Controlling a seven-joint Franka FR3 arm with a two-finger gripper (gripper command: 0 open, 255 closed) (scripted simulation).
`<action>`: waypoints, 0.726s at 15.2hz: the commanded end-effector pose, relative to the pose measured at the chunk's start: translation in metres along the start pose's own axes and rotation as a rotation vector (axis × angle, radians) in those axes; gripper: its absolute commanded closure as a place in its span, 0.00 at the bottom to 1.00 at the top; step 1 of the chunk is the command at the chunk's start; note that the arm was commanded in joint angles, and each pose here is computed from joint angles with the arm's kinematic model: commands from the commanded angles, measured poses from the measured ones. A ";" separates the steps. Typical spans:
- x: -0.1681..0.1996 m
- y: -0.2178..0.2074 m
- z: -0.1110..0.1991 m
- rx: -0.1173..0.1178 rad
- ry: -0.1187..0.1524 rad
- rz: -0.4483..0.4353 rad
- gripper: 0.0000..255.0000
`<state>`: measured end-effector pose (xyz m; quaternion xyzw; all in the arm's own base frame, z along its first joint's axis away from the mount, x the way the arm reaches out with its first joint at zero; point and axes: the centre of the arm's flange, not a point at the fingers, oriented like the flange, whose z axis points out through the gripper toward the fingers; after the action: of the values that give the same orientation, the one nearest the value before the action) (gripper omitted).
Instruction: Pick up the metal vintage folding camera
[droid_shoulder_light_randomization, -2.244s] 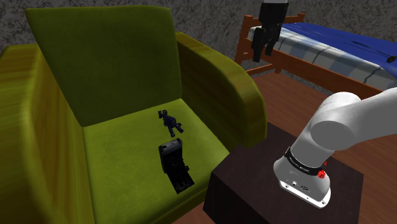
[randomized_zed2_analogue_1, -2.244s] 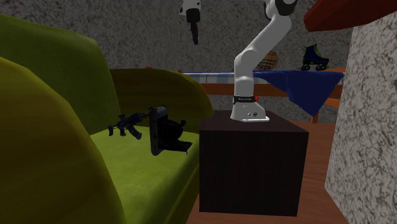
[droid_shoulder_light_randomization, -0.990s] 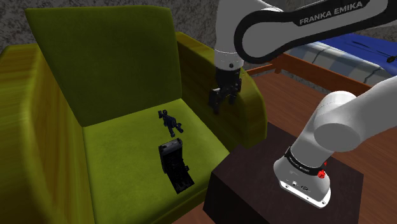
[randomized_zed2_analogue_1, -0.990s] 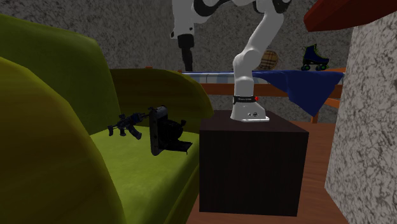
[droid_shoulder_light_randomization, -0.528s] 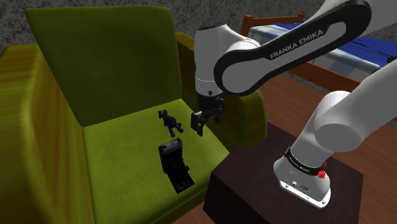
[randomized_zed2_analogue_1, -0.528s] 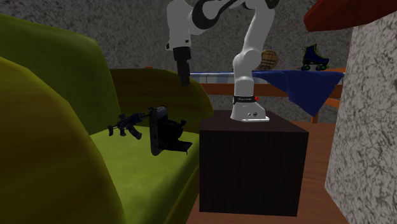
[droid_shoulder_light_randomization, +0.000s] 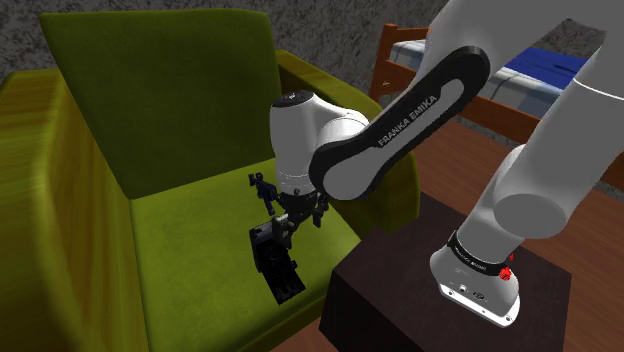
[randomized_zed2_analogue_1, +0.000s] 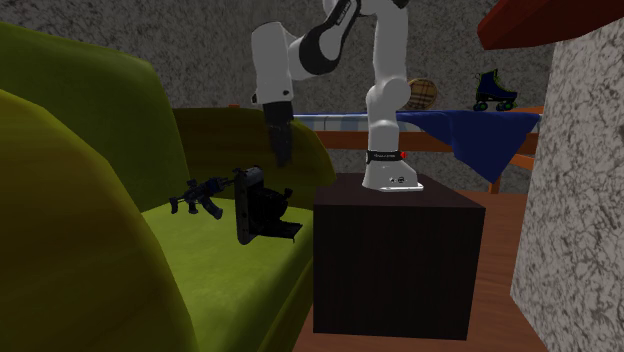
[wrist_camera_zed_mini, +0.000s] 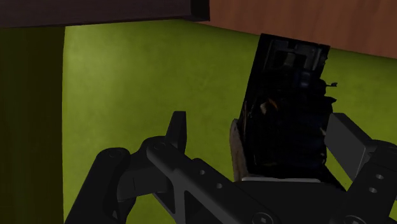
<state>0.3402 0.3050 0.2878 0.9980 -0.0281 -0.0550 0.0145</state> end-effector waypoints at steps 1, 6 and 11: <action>0.005 -0.020 0.020 0.002 0.000 0.005 0.00; 0.014 -0.057 0.056 0.001 -0.002 0.013 0.00; 0.016 -0.058 0.083 0.001 -0.002 0.013 0.00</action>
<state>0.3500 0.3599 0.2077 0.9977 -0.0348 -0.0563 0.0146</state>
